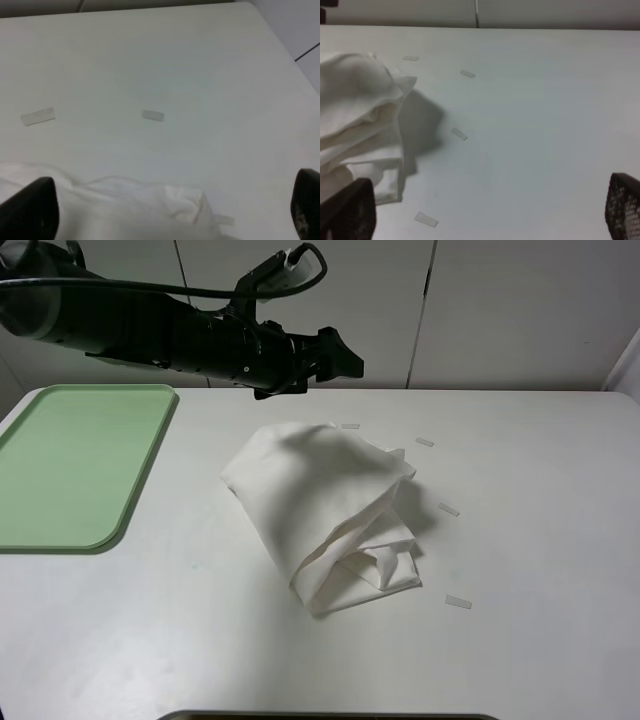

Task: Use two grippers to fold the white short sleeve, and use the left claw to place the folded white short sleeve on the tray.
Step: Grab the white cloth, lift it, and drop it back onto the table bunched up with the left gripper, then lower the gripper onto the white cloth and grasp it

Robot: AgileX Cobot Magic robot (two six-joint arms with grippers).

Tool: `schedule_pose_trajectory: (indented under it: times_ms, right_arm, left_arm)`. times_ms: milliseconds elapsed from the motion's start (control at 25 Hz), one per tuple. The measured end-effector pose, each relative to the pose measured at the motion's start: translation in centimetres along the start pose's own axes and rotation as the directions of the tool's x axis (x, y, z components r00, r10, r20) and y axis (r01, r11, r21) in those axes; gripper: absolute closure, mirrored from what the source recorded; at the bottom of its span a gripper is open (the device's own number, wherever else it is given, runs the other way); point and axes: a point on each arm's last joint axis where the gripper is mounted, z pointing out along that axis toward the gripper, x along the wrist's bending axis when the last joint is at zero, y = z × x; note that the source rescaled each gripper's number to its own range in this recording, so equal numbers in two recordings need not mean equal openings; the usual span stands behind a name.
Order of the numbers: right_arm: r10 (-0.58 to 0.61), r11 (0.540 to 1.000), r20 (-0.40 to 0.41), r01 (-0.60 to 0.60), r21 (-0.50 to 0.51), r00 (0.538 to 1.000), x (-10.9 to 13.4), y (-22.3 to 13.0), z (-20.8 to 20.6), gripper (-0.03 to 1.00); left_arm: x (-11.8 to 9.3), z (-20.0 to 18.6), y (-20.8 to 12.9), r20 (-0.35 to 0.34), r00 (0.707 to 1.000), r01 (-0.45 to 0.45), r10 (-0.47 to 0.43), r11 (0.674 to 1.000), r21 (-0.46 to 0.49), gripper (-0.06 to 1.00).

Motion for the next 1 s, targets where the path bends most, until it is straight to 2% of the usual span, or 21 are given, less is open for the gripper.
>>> schedule_pose_trajectory:
  times_ms: [160, 280, 400, 560, 760, 800, 960, 1000]
  right_arm:
    - [0.000, 1.000, -0.001, 0.000, 0.000, 1.000, 0.0, 0.0, 0.0, -0.03]
    - [0.000, 1.000, -0.001, 0.000, 0.000, 1.000, 0.0, 0.0, 0.0, -0.03]
    - [0.000, 1.000, -0.001, 0.000, 0.000, 1.000, 0.0, 0.0, 0.0, -0.03]
    - [0.000, 1.000, -0.001, 0.000, 0.000, 1.000, 0.0, 0.0, 0.0, -0.03]
    - [0.000, 1.000, -0.001, 0.000, 0.000, 1.000, 0.0, 0.0, 0.0, -0.03]
    - [0.000, 1.000, -0.001, 0.000, 0.000, 1.000, 0.0, 0.0, 0.0, -0.03]
    - [0.002, 1.000, -0.003, -0.002, 0.000, 1.000, 0.0, 0.0, 0.0, -0.03]
    - [0.002, 1.000, -0.003, -0.002, 0.000, 1.000, 0.0, 0.0, 0.0, -0.03]
  left_arm:
    - [-0.2, 0.0, 0.0, 0.017, 1.000, 0.006, -0.006, 1.000, 0.002, 0.03]
    - [-0.5, -0.1, -0.3, 0.056, 0.997, 0.059, -0.061, 0.998, 0.025, 0.03]
    - [-0.5, -0.7, -1.4, 0.048, 0.994, 0.093, -0.097, 0.993, 0.072, 0.03]
    - [-0.1, -3.2, -4.6, -0.007, 0.982, 0.189, -0.189, 0.975, 0.121, 0.03]
    - [0.1, -5.2, -6.1, -0.026, 0.983, 0.186, -0.184, 0.974, 0.129, 0.03]
    - [0.5, -6.6, -8.5, -0.063, 0.976, 0.217, -0.210, 0.961, 0.172, 0.03]
    - [0.7, -7.3, -9.9, -0.085, 0.971, 0.237, -0.224, 0.952, 0.195, 0.03]
    - [0.9, -7.7, -10.6, -0.108, 0.966, 0.253, -0.235, 0.946, 0.205, 0.02]
